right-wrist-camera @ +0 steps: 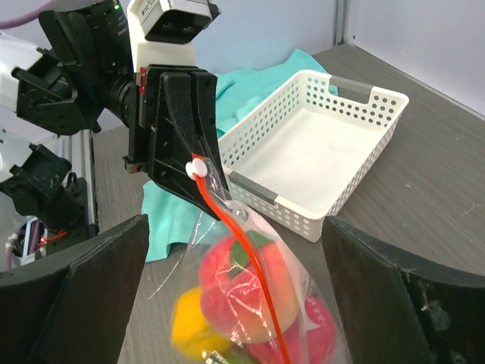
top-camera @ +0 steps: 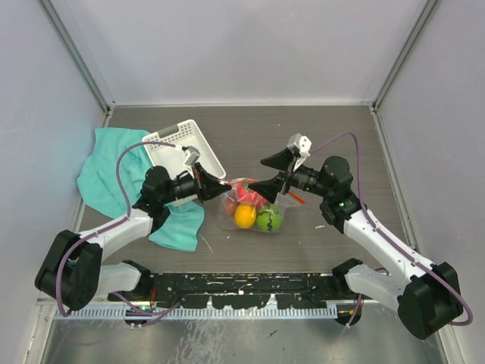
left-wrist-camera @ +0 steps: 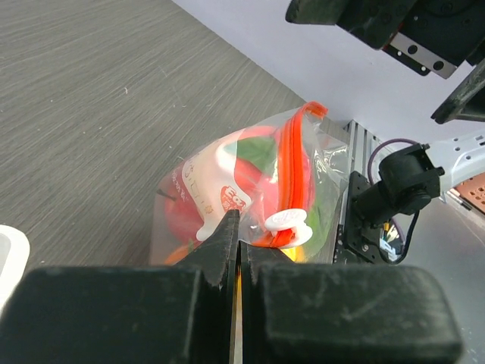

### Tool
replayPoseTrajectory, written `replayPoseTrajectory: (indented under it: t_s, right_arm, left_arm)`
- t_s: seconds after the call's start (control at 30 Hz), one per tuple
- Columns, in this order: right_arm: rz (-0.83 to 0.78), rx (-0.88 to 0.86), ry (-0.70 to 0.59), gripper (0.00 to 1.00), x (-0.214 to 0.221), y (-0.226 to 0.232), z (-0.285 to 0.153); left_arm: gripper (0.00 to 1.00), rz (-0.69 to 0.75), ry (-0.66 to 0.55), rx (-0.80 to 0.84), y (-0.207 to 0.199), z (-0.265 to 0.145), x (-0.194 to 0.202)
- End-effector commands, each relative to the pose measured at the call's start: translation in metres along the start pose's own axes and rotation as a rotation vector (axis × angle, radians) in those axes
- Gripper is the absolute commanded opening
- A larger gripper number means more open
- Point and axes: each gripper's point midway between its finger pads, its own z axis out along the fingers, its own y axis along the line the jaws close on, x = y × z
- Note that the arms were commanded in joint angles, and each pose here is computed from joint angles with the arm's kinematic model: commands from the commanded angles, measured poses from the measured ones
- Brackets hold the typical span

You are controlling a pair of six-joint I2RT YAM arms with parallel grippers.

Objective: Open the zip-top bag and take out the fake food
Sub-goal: Unzip the zipper food storage bag at the center of the board.

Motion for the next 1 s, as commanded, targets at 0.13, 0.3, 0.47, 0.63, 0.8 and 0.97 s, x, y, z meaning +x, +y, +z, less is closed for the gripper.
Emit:
replayPoseTrajectory:
  t_s: [0.13,0.3,0.47,0.63,0.8,0.97]
  right_arm:
    - [-0.194,-0.218,-0.038,1.0,-0.023,0.015,0.023]
    - [-0.284,-0.265,0.021,0.98,-0.011,0.018,0.044]
    - [-0.323,-0.328,0.068,0.9,-0.006,0.032,0.065]
    - [-0.321,-0.361,0.111,0.74,0.002,0.038,0.078]
    - [-0.323,-0.366,0.143,0.61,0.011,0.043,0.081]
    - [-0.322,-0.35,0.165,0.52,0.017,0.041,0.084]
  left_arm:
    - [0.0,0.064,-0.006,0.017,-0.008,0.0,-0.007]
    - [0.0,0.045,-0.01,0.036,-0.013,0.004,-0.014]
    - [0.0,0.033,-0.007,0.045,-0.017,0.005,-0.018]
    - [0.0,0.022,-0.014,0.045,-0.021,0.004,-0.02]
    - [0.0,0.009,-0.018,0.035,-0.023,0.001,-0.021]
    - [0.0,0.0,-0.019,0.031,-0.024,0.0,-0.021]
